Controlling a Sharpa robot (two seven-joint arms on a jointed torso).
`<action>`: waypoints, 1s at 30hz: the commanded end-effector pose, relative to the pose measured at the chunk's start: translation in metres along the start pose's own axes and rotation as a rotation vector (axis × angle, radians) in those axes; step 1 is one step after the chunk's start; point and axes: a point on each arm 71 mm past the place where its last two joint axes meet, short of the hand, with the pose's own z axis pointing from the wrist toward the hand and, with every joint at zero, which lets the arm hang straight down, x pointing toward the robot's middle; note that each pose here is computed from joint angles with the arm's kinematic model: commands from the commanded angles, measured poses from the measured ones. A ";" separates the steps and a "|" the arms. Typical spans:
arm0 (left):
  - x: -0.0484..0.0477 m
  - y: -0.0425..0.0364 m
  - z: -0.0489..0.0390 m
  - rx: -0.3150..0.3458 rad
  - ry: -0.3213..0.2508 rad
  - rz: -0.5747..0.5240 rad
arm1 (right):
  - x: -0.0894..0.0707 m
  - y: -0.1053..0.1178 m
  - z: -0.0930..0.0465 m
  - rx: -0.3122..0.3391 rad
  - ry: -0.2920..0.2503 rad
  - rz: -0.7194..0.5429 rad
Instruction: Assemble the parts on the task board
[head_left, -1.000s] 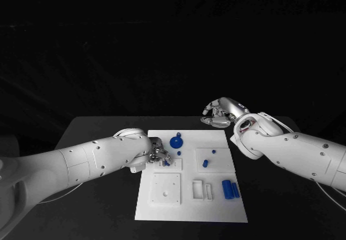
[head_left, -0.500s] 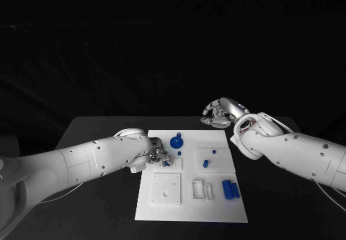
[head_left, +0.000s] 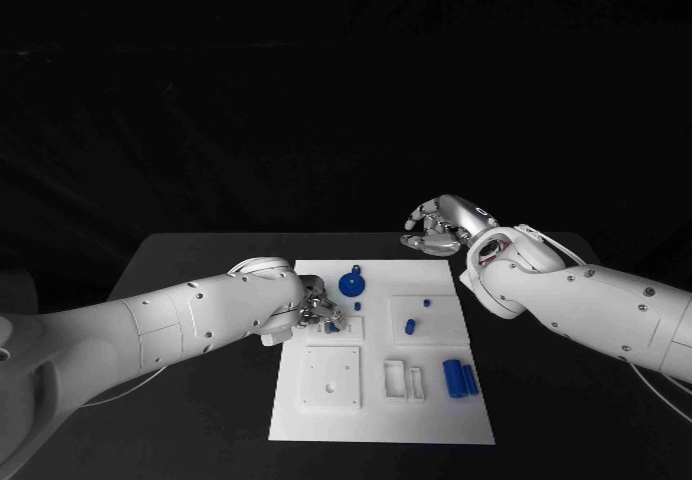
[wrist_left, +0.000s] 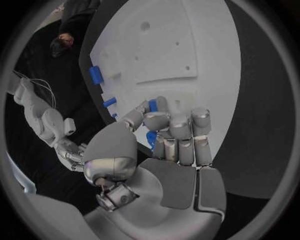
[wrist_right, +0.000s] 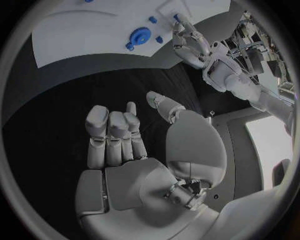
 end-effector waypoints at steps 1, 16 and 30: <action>0.0006 -0.0021 0.0009 0.011 -0.009 0.000 | 0.001 0.001 0.000 -0.008 0.010 -0.004; 0.0001 -0.0023 0.0021 0.017 -0.030 -0.011 | 0.001 0.001 0.000 -0.008 0.008 -0.004; 0.0002 -0.0012 0.0020 0.018 -0.031 -0.012 | 0.001 0.001 0.000 -0.007 0.007 -0.004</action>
